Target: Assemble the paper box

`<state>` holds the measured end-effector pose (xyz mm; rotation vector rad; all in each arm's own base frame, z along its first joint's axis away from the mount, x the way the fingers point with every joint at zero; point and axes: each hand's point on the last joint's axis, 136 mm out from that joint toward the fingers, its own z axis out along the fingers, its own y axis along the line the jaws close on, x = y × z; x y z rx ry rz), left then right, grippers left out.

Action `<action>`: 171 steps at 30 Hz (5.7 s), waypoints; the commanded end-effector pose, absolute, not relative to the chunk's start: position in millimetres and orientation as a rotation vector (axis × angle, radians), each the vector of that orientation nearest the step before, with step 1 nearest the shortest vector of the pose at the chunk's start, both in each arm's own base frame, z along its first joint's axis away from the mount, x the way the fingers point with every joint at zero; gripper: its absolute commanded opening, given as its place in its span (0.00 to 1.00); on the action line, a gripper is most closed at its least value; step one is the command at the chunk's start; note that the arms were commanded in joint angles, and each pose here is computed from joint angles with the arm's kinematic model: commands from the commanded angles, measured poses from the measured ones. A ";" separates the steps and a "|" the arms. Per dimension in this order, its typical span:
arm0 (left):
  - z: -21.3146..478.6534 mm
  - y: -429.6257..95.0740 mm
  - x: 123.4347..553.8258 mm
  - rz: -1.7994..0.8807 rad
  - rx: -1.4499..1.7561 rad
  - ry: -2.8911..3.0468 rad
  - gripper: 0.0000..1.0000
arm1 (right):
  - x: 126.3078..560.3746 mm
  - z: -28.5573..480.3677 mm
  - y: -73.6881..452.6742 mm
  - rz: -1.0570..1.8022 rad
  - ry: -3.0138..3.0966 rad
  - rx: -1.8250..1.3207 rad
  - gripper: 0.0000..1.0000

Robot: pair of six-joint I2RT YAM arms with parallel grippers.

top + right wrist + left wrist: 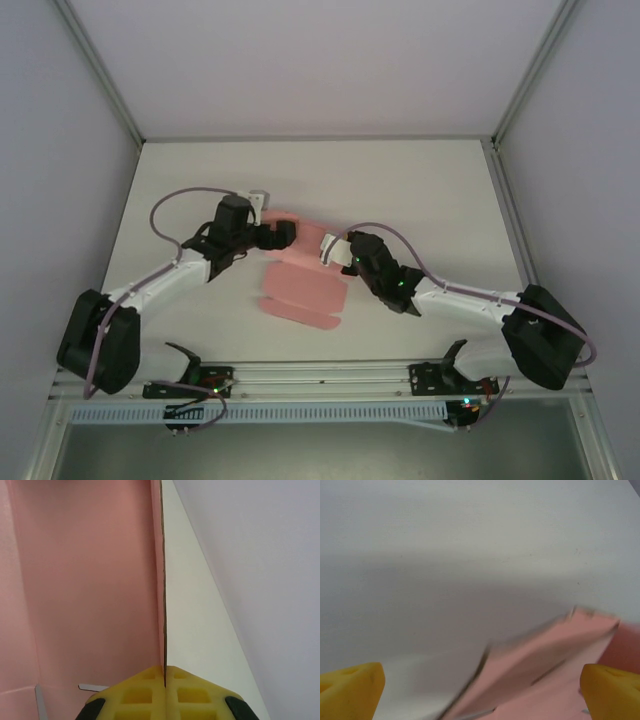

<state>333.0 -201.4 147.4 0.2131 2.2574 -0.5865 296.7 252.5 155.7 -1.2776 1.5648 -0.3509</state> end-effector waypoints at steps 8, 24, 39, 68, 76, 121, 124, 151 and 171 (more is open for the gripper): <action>155.5 -157.1 303.1 -0.845 0.077 2.138 0.99 | 300.2 180.0 228.4 -0.225 1.607 -1.100 0.00; 165.4 -205.6 324.7 -1.123 0.321 1.959 0.31 | 304.6 173.1 231.8 -0.182 1.661 -1.098 0.00; 124.2 -184.1 334.9 -0.906 0.280 2.128 0.34 | 302.7 180.8 236.1 -0.143 1.661 -1.100 0.00; 140.9 -271.6 304.1 -0.463 0.686 2.047 0.07 | 294.4 170.0 254.9 -0.147 1.635 -1.210 0.00; 116.7 -276.5 306.7 -0.526 0.620 2.099 0.10 | 298.0 159.0 254.7 -0.259 1.628 -1.248 0.00; 97.0 -218.1 335.8 -0.850 0.496 2.176 0.80 | 311.6 141.5 245.8 -0.716 1.324 -1.334 0.00; 97.9 -229.4 324.1 -0.850 0.567 2.150 0.71 | 311.7 139.2 246.7 -0.713 1.329 -1.345 0.00; 74.3 -261.9 276.5 -0.792 0.796 2.001 0.64 | 288.4 119.2 243.7 -0.806 1.286 -1.447 0.00; 76.9 -270.1 318.9 -0.569 0.626 2.002 0.49 | 272.6 107.6 249.5 -0.759 1.321 -1.465 0.00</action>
